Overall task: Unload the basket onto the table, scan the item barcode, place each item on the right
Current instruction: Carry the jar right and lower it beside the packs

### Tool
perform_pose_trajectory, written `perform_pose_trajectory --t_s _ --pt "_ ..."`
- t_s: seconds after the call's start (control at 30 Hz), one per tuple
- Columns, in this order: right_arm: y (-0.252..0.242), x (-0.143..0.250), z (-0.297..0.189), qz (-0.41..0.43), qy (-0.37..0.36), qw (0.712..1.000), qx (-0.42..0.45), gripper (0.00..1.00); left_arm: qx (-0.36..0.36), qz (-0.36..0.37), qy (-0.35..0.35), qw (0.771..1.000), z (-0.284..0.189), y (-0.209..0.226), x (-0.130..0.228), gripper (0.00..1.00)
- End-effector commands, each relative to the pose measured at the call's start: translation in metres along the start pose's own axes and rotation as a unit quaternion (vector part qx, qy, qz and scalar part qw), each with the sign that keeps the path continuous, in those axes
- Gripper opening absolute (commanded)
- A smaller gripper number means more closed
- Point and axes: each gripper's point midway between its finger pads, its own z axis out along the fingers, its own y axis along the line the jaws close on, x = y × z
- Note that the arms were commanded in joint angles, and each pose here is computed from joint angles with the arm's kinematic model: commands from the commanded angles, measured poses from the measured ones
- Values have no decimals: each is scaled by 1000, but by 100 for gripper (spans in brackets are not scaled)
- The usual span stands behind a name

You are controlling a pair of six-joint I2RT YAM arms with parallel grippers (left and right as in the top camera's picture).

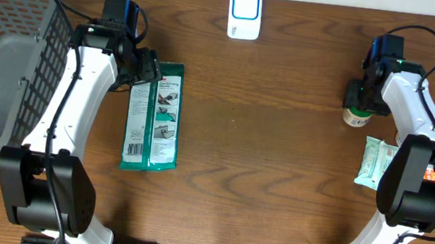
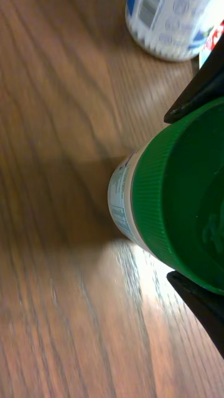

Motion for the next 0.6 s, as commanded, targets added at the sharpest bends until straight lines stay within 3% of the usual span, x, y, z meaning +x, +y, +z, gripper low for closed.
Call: perform_pose_trajectory --t_s 0.0,0.13,0.23,0.37,0.57 --pt "-19 5 2 9 5 999 45 1 -6 1 -5 1000 -3 4 0 81" --pt "-23 6 1 7 7 998 58 3 -6 1 -5 1000 -3 4 0 81" --pt "-25 10 1 5 16 998 64 24 -6 1 -5 1000 -3 4 0 81" --pt "-26 16 1 3 27 998 65 38 -6 1 -5 1000 -3 4 0 81" --pt "-27 20 0 1 35 997 67 92 -6 1 -5 1000 -3 4 0 81"
